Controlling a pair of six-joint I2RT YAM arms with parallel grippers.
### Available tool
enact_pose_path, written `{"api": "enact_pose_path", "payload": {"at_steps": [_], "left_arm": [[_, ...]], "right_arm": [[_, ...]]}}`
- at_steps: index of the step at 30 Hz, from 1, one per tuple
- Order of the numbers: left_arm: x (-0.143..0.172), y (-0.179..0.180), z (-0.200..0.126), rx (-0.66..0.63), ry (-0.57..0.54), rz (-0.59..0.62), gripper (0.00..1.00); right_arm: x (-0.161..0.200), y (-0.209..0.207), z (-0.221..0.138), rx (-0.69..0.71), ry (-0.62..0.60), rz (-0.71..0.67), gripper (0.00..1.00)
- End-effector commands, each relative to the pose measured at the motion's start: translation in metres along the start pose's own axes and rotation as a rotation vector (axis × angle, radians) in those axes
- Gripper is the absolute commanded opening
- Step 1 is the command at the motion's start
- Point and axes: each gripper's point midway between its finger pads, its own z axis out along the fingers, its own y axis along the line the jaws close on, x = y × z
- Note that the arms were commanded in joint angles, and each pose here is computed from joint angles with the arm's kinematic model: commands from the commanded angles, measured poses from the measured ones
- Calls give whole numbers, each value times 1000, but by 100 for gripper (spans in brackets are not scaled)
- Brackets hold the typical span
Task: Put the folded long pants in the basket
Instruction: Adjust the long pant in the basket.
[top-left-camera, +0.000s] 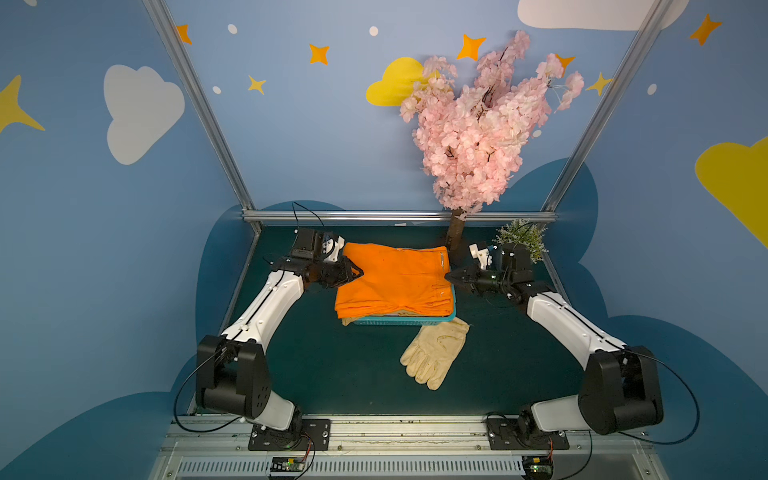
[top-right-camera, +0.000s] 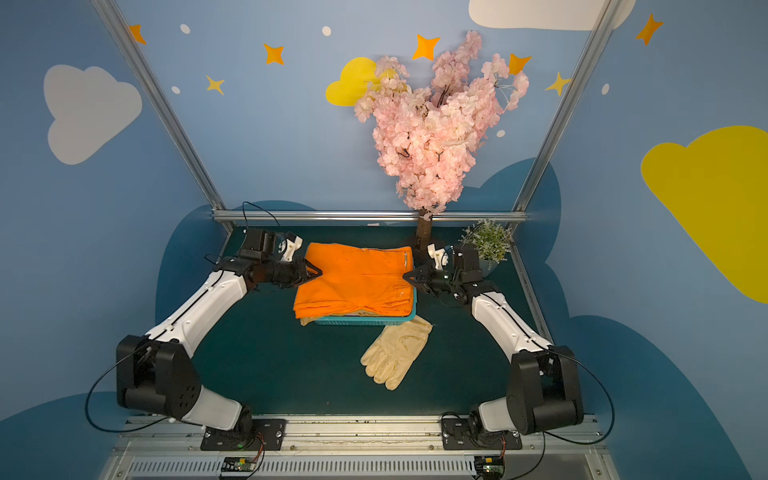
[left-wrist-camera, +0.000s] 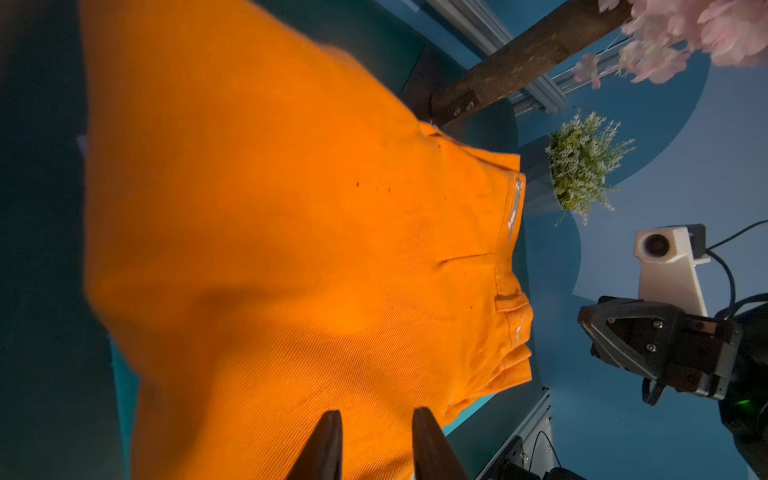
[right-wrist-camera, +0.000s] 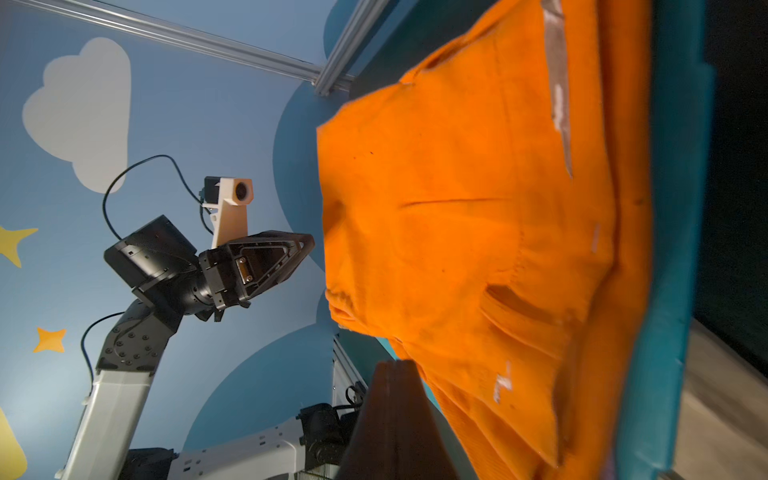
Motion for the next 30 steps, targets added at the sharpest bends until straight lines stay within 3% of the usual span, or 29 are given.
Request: {"api": "enact_pose_path", "payload": {"at_steps": [1, 8, 14, 20, 27, 30], "left_arm": [[-28, 10, 23, -15, -31, -14, 32], [-66, 32, 57, -24, -68, -83, 33], [-78, 53, 74, -48, -69, -95, 32], [-70, 80, 75, -45, -71, -148, 32], [-64, 100, 39, -140, -138, -128, 36], [-51, 97, 18, -172, -203, -88, 41]], "right_arm": [[-28, 17, 29, -30, -67, -14, 0], [-57, -1, 90, -6, -90, -23, 0], [-90, -51, 100, 46, -130, 29, 0], [-101, -94, 92, 68, -141, 120, 0], [-91, -73, 57, 30, -146, 63, 0], [-78, -61, 29, 97, -144, -21, 3]]}}
